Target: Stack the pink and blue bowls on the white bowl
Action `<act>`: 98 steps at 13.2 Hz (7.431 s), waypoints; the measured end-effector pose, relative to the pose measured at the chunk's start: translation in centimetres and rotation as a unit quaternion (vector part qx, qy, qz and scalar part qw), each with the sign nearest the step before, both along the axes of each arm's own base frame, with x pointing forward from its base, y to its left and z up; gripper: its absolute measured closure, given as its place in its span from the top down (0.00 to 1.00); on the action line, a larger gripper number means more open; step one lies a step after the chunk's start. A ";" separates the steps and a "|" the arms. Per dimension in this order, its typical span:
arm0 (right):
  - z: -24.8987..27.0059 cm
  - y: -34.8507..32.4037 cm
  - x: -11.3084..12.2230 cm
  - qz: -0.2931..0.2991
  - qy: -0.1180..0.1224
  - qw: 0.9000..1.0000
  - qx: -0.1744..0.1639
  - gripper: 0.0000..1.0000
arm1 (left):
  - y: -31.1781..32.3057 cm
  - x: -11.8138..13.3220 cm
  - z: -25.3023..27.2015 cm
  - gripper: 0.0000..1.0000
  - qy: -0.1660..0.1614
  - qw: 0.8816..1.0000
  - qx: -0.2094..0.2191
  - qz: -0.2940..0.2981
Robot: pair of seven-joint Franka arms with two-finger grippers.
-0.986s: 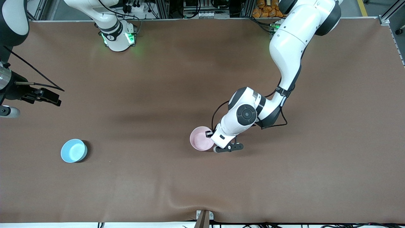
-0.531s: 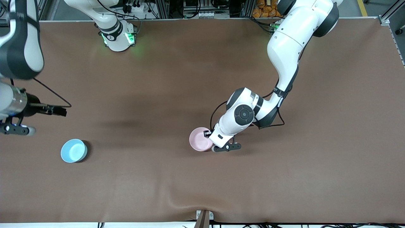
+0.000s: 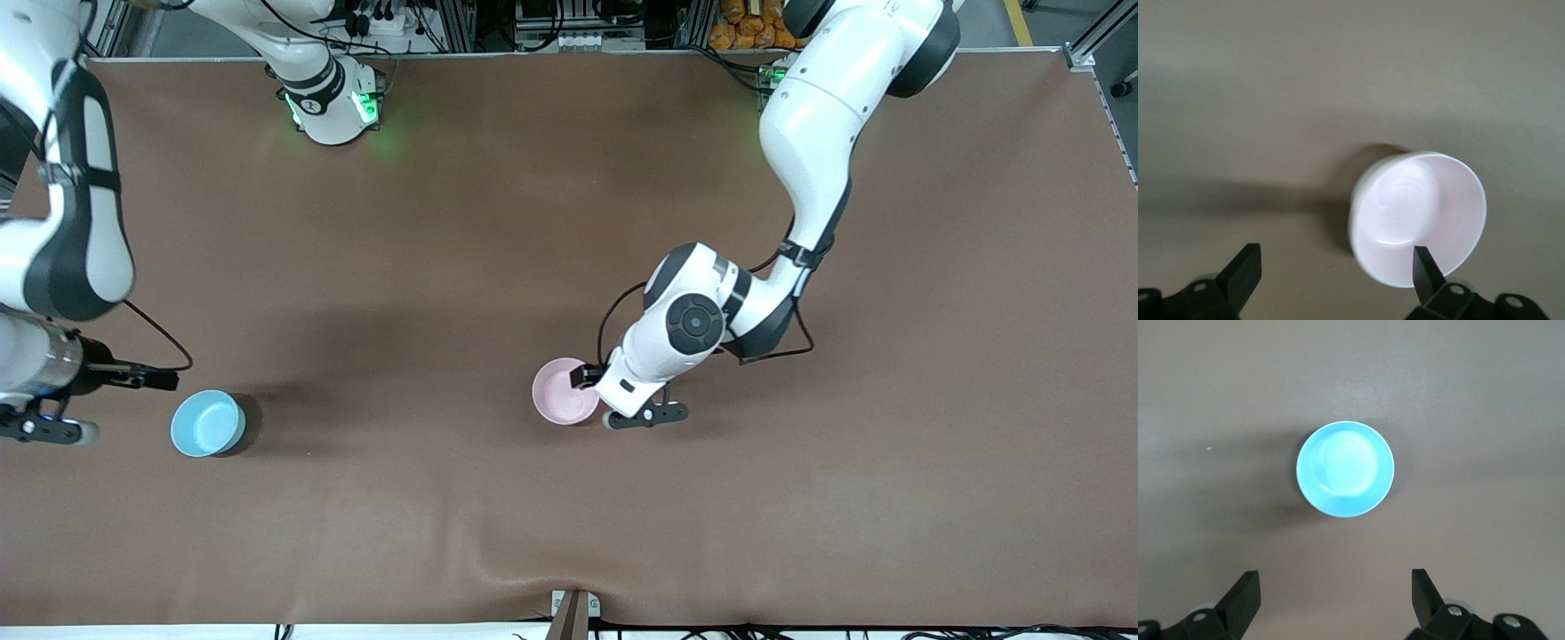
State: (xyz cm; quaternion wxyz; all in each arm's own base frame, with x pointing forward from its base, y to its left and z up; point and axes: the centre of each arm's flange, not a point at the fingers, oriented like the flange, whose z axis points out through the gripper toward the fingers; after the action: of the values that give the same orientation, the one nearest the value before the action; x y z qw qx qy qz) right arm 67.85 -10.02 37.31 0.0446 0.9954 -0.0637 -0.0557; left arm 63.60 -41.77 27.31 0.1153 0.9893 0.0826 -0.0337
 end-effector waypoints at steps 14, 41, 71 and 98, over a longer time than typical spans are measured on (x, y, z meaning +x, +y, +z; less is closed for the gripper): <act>-13.8 -7.0 1.2 0.081 -0.005 0.997 0.006 1.00 | 23.9 -0.8 27.2 1.00 -0.025 0.990 0.132 0.042; -8.2 4.7 6.3 0.078 -0.076 0.986 0.130 0.02 | 37.4 -7.7 31.2 1.00 -0.024 0.997 0.075 0.009; -9.0 51.5 -6.2 -0.244 -0.039 0.961 0.124 0.02 | 36.9 -7.7 32.5 1.00 -0.032 0.997 0.074 0.002; -2.0 38.1 -0.2 -0.147 -0.087 0.977 0.128 1.00 | 37.6 -9.3 35.8 1.00 -0.010 0.992 0.114 -0.047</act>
State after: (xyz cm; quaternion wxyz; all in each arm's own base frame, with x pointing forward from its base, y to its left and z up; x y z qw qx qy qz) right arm 67.64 28.05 35.28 -0.0978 0.9736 -0.2053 0.0173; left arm 54.27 -4.19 63.14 0.0009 0.9991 0.0381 -0.0197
